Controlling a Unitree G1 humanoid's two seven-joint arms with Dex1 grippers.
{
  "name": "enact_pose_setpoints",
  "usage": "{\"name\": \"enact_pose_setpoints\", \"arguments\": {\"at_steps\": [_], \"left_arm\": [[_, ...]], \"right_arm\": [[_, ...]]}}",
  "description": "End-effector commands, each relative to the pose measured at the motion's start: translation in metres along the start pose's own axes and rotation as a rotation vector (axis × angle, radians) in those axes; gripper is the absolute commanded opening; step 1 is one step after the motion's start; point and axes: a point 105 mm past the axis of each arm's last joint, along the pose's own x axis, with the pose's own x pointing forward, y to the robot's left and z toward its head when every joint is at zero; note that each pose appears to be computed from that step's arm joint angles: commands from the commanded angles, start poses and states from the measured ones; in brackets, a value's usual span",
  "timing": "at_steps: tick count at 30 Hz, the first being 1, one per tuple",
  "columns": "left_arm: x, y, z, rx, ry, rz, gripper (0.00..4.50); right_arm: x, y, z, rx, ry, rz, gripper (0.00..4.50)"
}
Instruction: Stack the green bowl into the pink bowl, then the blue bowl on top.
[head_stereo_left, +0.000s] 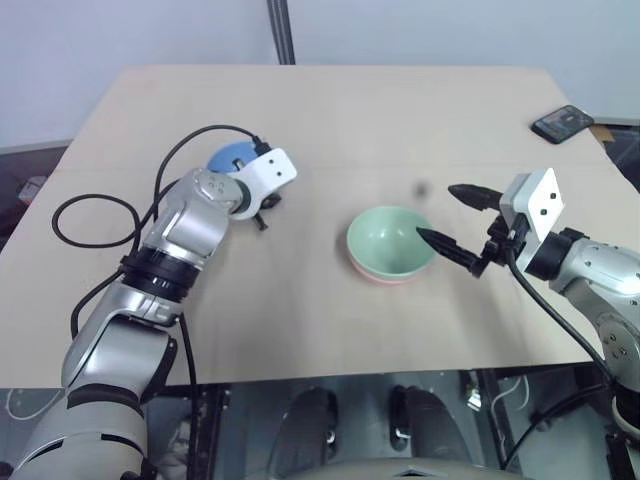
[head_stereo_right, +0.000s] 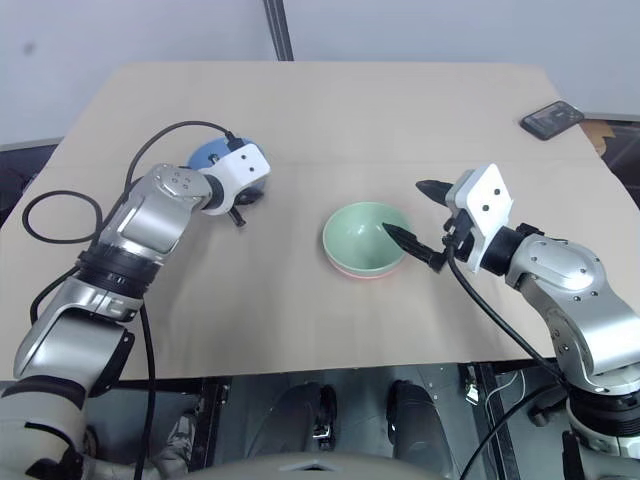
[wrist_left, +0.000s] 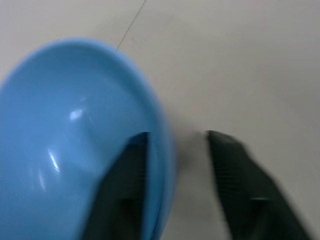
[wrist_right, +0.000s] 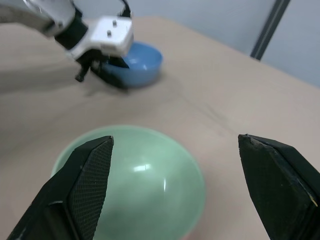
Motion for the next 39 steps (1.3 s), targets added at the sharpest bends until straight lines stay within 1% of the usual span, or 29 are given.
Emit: {"name": "enact_pose_setpoints", "arguments": {"at_steps": [1, 4, 7, 10, 11, 13, 14, 17, 20, 22, 24, 25, 26, 29, 31, 32, 33, 35, 37, 38, 39], "left_arm": [[-0.008, 0.013, 0.010, 0.007, -0.027, 0.037, 0.02], [-0.013, 0.010, 0.024, -0.011, -0.100, 0.020, 0.02], [-0.032, -0.006, 0.062, 0.075, -0.321, -0.073, 0.02], [-0.058, -0.030, 0.093, 0.203, -0.544, -0.183, 0.02], [-0.064, -0.035, 0.099, 0.231, -0.599, -0.203, 0.02], [-0.083, -0.057, 0.116, 0.312, -0.757, -0.335, 0.02], [-0.090, -0.065, 0.120, 0.333, -0.804, -0.390, 0.02], [-0.100, -0.077, 0.127, 0.378, -0.892, -0.497, 0.02], [-0.100, -0.088, 0.131, 0.389, -0.932, -0.600, 0.02], [-0.100, -0.096, 0.130, 0.408, -0.944, -0.678, 0.02], [-0.099, -0.105, 0.126, 0.421, -0.933, -0.775, 0.80], [-0.100, -0.107, 0.125, 0.413, -0.932, -0.812, 1.06], [-0.098, -0.106, 0.125, 0.395, -0.929, -0.815, 1.43], [-0.094, -0.097, 0.124, 0.355, -0.913, -0.762, 3.02], [-0.093, -0.085, 0.122, 0.288, -0.918, -0.673, 4.01], [-0.094, -0.078, 0.119, 0.233, -0.919, -0.630, 4.43], [-0.094, -0.073, 0.117, 0.192, -0.924, -0.586, 4.43], [-0.093, -0.058, 0.106, 0.023, -0.962, -0.452, 4.43], [-0.091, -0.052, 0.079, -0.064, -0.943, -0.329, 4.43], [-0.094, -0.052, 0.060, -0.154, -0.918, -0.316, 4.43], [-0.096, -0.053, 0.049, -0.216, -0.902, -0.313, 4.43]], "right_arm": [[-0.008, -0.006, 0.013, -0.067, -0.044, -0.047, 4.19], [-0.009, -0.008, 0.012, -0.071, -0.043, -0.056, 4.19], [-0.011, -0.015, 0.011, -0.081, -0.040, -0.082, 4.19], [-0.016, -0.023, 0.010, -0.088, -0.036, -0.121, 4.19], [-0.018, -0.025, 0.010, -0.089, -0.035, -0.132, 4.19], [-0.030, -0.032, 0.005, -0.093, -0.013, -0.190, 4.19], [-0.036, -0.035, 0.003, -0.094, 0.000, -0.215, 4.19], [-0.052, -0.034, -0.004, -0.087, 0.024, -0.249, 4.19], [-0.065, -0.035, -0.009, -0.070, 0.043, -0.295, 4.19], [-0.067, -0.034, -0.009, -0.070, 0.044, -0.307, 4.19], [-0.065, -0.032, -0.007, -0.072, 0.042, -0.304, 4.19], [-0.064, -0.030, -0.007, -0.071, 0.038, -0.302, 4.19], [-0.062, -0.029, -0.006, -0.067, 0.035, -0.292, 4.19], [-0.057, -0.024, -0.006, -0.048, 0.024, -0.259, 4.19], [-0.054, -0.019, -0.008, -0.021, 0.014, -0.217, 4.19], [-0.053, -0.016, -0.009, -0.005, 0.005, -0.184, 4.19], [-0.052, -0.014, -0.010, 0.001, 0.003, -0.163, 4.19], [-0.050, -0.011, -0.014, 0.017, 0.012, -0.102, 4.19], [-0.050, -0.009, -0.020, 0.025, 0.031, -0.027, 4.19], [-0.052, -0.012, -0.024, 0.046, 0.042, 0.002, 4.19], [-0.053, -0.014, -0.027, 0.062, 0.047, 0.019, 4.19]]}}
